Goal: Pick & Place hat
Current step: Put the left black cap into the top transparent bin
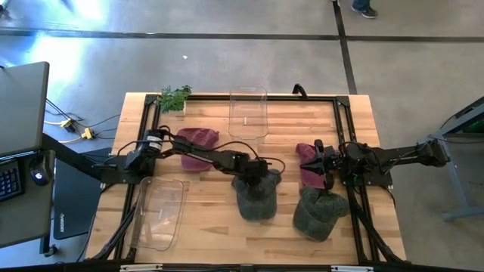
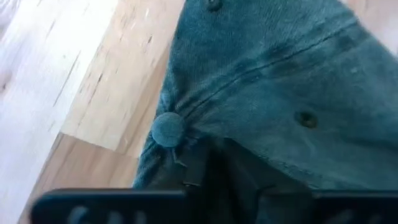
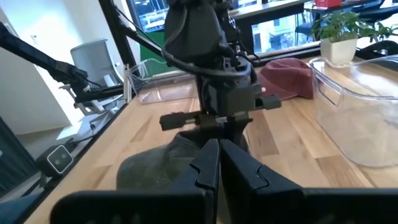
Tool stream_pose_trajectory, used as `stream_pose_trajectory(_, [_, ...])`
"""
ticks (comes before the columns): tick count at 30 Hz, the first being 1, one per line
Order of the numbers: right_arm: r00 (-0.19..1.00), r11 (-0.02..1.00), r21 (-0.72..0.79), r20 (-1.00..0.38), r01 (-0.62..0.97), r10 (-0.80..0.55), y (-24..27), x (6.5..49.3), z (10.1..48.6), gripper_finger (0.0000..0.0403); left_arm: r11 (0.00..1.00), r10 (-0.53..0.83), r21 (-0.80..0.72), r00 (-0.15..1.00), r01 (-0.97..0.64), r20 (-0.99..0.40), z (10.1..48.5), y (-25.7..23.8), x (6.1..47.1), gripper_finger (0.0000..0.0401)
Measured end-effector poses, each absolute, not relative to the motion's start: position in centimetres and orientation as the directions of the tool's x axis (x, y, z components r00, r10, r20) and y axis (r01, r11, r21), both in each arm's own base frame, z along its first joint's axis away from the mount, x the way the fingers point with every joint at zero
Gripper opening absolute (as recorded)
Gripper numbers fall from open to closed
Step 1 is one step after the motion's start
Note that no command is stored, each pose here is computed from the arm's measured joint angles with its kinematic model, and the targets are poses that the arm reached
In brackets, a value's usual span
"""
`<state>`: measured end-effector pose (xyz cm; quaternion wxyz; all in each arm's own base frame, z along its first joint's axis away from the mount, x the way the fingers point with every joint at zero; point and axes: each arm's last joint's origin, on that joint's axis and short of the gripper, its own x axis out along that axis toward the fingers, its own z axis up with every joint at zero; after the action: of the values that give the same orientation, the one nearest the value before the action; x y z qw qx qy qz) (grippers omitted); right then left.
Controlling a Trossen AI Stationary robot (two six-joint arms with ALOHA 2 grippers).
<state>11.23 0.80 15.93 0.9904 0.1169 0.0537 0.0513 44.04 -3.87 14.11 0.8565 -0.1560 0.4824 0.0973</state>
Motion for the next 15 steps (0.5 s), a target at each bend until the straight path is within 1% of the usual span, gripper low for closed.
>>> stream_pose_trajectory(2, [0.989, 0.967, 0.237, -0.091, -0.090, 0.114, 0.8, 11.2, 16.0, 0.0012, 0.932, 0.033, -0.161, 0.519, -0.324, -0.854, 14.0, -3.8, 44.1, 0.0008])
stream_pose_trajectory(7, [0.990, 0.967, 0.238, -0.086, -0.091, 0.114, 0.8, 11.2, 16.0, 0.0012, 0.944, 0.075, -0.109, 0.525, -0.311, -0.848, 14.1, -4.7, 44.0, 0.0002])
stream_pose_trajectory(10, [0.988, 0.962, 0.252, -0.086, -0.103, 0.128, 0.8, 11.2, 16.0, 0.0012, 0.944, 0.152, -0.029, 0.510, -0.328, -0.847, 14.9, -5.4, 43.3, 0.0002])
stream_pose_trajectory(12, [0.987, 0.961, 0.254, -0.088, -0.109, 0.135, 0.9, 11.3, 16.0, 0.0012, 0.940, 0.201, 0.012, 0.526, -0.341, -0.826, 15.8, -6.0, 43.1, 0.0001])
stream_pose_trajectory(15, [0.987, 0.961, 0.256, -0.088, -0.107, 0.134, 0.9, 11.5, 16.0, 0.0012, 0.928, 0.283, 0.072, 0.565, -0.366, -0.775, 18.1, -6.9, 42.4, 0.0001])
